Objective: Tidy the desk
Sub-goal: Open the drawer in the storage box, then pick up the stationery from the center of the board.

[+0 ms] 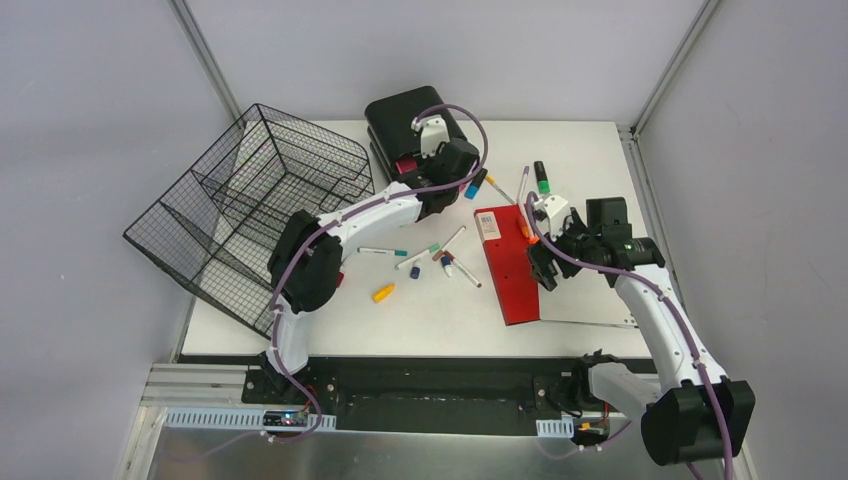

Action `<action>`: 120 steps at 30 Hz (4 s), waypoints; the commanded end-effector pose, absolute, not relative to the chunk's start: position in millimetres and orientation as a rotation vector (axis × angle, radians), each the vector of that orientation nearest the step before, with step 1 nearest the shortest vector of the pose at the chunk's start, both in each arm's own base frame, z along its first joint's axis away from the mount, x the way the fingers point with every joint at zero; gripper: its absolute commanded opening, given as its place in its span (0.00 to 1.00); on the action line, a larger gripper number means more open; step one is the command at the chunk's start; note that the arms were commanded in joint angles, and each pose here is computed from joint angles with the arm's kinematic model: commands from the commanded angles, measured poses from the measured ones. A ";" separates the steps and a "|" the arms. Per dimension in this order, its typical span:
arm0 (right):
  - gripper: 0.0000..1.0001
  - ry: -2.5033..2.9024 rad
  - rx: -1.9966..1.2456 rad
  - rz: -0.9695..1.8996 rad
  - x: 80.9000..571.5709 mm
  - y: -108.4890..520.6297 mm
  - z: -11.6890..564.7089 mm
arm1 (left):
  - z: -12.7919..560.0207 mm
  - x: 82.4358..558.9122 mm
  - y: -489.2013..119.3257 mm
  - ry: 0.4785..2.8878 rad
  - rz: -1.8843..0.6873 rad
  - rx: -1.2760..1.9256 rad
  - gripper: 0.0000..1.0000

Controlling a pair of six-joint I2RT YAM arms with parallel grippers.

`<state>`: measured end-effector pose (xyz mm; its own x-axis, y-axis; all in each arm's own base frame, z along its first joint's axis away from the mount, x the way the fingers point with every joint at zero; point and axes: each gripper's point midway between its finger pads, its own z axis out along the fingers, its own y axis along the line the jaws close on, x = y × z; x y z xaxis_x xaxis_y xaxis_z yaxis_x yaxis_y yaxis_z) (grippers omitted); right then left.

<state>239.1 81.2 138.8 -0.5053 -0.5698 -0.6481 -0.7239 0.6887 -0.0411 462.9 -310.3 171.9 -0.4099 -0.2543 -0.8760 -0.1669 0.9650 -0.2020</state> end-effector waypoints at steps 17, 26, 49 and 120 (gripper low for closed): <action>1.00 2.231 -1.006 0.278 246.9 81.2 139.6 | 202.8 409.3 -346.7 2.034 -0.323 -0.207 0.26; 1.00 2.237 -1.007 0.285 246.4 81.5 138.4 | 210.6 391.3 -347.4 2.066 -0.368 -0.053 0.63; 1.00 2.251 -1.018 0.433 237.6 98.2 129.7 | 194.8 283.2 -328.2 2.066 -0.612 0.635 0.99; 1.00 2.323 -0.812 0.390 257.4 88.0 138.9 | 45.6 273.5 -267.8 2.560 -0.071 0.206 0.49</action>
